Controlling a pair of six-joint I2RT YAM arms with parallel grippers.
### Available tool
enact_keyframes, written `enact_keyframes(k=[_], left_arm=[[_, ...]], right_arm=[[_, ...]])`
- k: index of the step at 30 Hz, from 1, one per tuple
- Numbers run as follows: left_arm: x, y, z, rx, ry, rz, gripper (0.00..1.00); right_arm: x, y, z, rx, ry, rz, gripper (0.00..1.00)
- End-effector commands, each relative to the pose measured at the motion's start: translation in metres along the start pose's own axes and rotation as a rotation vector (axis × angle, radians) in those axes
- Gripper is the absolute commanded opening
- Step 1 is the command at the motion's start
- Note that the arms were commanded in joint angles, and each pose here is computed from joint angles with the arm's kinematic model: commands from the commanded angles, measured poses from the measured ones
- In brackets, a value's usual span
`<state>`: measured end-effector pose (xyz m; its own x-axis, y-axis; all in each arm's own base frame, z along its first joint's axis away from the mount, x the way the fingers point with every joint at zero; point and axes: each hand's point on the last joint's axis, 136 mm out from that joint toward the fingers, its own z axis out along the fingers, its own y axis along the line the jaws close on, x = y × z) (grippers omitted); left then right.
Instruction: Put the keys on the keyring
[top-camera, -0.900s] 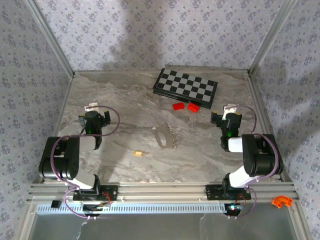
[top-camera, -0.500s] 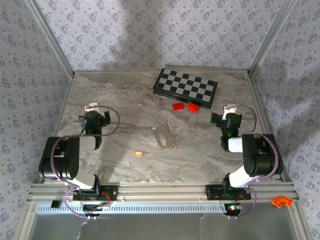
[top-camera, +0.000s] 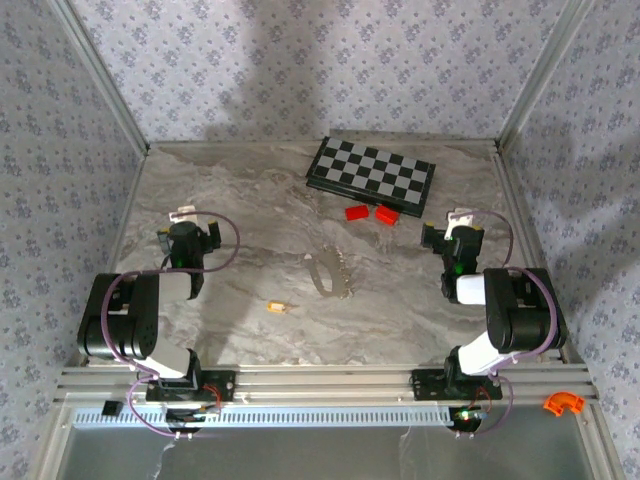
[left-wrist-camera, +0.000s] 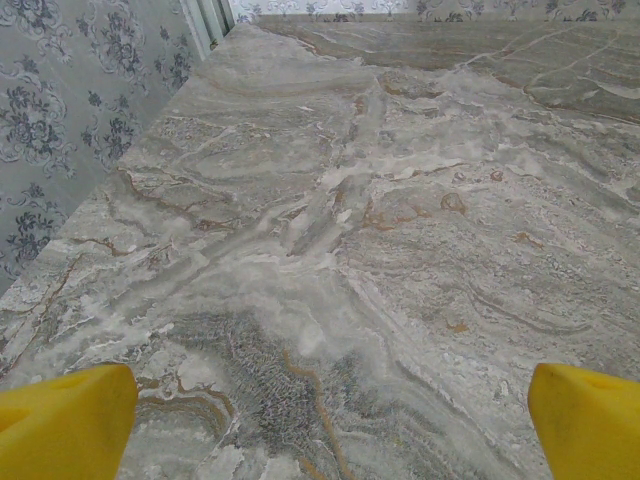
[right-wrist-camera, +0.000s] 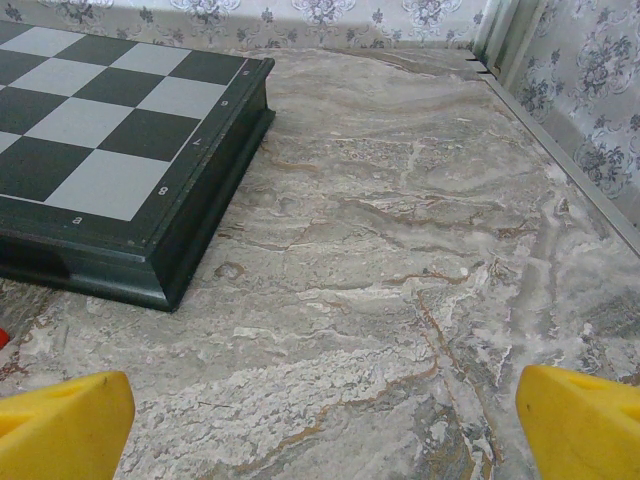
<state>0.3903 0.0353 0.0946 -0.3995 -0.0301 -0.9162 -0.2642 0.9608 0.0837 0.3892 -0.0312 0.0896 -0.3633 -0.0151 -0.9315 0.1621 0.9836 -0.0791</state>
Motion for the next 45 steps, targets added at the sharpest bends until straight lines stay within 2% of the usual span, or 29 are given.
enact_keyframes(k=[1, 36, 45], left_arm=[[-0.007, 0.0, 0.003, 0.005, -0.011, -0.016, 1.0], [-0.007, 0.0, 0.003, 0.004, -0.014, -0.016, 1.0], [-0.016, -0.002, -0.004, 0.022, 0.011, -0.005, 1.0]], right_arm=[[0.001, -0.001, 0.0, 0.013, -0.005, 0.011, 1.0], [0.003, -0.001, 0.0, 0.005, -0.001, 0.014, 1.0], [-0.015, 0.004, -0.005, -0.002, 0.014, -0.022, 1.0]])
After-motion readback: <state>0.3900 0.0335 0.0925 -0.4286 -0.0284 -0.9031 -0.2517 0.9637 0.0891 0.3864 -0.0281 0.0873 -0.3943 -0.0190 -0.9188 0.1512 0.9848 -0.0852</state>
